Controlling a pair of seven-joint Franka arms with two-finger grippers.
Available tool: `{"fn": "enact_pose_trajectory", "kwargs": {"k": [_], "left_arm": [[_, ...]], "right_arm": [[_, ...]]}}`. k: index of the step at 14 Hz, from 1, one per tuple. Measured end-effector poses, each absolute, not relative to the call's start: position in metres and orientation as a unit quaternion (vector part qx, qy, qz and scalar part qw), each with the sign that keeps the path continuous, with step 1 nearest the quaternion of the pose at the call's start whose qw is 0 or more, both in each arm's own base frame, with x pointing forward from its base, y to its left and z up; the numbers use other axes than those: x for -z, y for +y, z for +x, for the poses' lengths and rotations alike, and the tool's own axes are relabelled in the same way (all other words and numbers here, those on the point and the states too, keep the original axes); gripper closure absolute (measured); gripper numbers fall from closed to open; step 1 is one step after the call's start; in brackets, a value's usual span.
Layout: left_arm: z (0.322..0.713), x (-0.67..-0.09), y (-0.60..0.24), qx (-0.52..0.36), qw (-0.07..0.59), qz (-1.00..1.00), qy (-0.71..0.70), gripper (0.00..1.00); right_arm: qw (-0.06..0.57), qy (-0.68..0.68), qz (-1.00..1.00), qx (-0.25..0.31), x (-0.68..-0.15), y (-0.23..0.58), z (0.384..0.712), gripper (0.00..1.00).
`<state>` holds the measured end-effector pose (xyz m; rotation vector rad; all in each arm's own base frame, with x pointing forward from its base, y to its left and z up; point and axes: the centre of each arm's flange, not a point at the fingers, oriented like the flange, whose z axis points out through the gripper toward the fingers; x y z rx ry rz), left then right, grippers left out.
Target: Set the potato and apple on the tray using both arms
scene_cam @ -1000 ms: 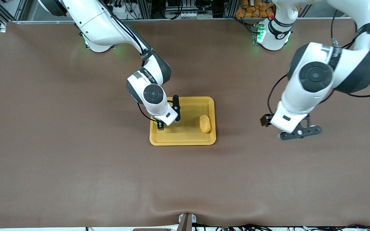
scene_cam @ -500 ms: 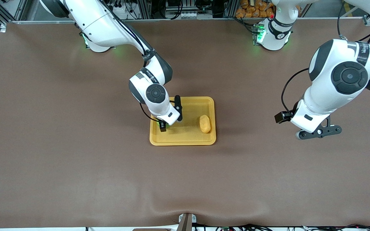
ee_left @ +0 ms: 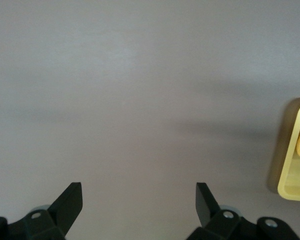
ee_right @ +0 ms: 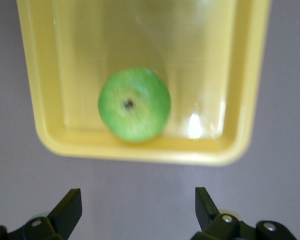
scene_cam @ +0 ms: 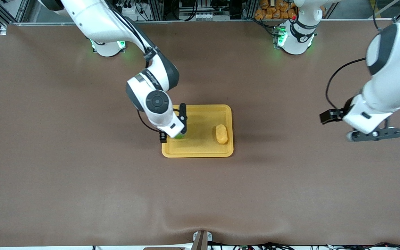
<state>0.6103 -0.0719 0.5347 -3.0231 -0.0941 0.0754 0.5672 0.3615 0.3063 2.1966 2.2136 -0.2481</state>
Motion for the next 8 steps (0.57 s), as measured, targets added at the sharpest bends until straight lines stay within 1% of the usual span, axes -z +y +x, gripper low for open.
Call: {"fn": "enact_pose_trajectory", "kwargs": {"k": [4, 6, 8], "left_arm": [[0.605, -0.563, -0.067, -0.02, 0.06, -0.998, -0.025, 0.0], [0.603, -0.568, -0.067, -0.024, 0.061, -0.997, -0.026, 0.0], [0.601, -0.569, -0.066, -0.03, 0.063, -0.997, -0.027, 0.0]], "right_arm": [[0.018, 0.662, 0.747, 0.062, -0.38, 0.285, 0.599, 0.0], [0.019, 0.634, 0.771, 0.055, -0.395, 0.238, 0.617, 0.0], [0.013, 0.607, 0.791, 0.071, -0.401, 0.197, 0.629, 0.0]]}}
